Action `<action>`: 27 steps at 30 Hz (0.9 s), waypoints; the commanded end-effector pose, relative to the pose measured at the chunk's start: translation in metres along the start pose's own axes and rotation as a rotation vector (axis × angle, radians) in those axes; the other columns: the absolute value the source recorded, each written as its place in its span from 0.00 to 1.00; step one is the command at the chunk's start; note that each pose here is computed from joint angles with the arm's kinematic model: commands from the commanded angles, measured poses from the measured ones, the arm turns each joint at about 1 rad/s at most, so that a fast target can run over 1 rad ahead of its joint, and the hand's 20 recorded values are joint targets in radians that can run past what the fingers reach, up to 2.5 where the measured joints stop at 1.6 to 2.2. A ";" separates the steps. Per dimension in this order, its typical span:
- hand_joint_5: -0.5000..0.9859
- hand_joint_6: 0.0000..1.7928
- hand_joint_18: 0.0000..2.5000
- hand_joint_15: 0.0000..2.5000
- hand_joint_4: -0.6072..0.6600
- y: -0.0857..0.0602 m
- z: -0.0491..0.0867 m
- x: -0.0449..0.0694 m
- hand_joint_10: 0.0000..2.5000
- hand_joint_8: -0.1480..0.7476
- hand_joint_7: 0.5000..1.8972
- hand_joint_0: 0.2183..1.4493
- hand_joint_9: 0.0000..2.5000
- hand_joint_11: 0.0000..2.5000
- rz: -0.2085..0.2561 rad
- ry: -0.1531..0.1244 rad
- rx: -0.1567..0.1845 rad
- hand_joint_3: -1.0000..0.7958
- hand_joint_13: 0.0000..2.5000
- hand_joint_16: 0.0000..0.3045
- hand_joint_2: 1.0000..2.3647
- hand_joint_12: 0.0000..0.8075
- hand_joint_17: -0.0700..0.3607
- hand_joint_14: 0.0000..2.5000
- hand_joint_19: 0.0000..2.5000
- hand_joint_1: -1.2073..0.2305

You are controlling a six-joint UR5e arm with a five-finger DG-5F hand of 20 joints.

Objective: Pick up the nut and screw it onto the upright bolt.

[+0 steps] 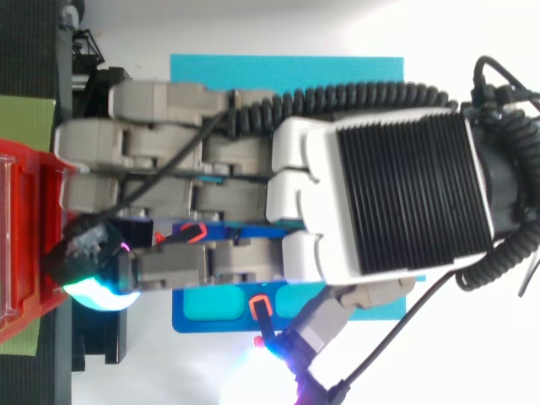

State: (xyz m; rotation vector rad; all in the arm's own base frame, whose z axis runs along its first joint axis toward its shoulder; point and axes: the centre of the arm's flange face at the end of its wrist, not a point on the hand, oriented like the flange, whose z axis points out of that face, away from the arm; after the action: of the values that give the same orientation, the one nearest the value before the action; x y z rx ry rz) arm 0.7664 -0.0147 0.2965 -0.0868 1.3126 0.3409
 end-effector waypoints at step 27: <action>0.25 0.28 0.00 0.00 0.67 0.010 -0.018 0.028 0.00 0.45 0.17 0.21 0.18 0.00 0.019 0.133 0.041 0.28 0.05 0.09 0.00 0.30 0.31 0.00 0.00 0.73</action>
State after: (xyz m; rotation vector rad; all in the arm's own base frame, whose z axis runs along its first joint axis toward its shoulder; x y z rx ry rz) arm 0.7522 -0.0048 0.2665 -0.0639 1.4529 0.3276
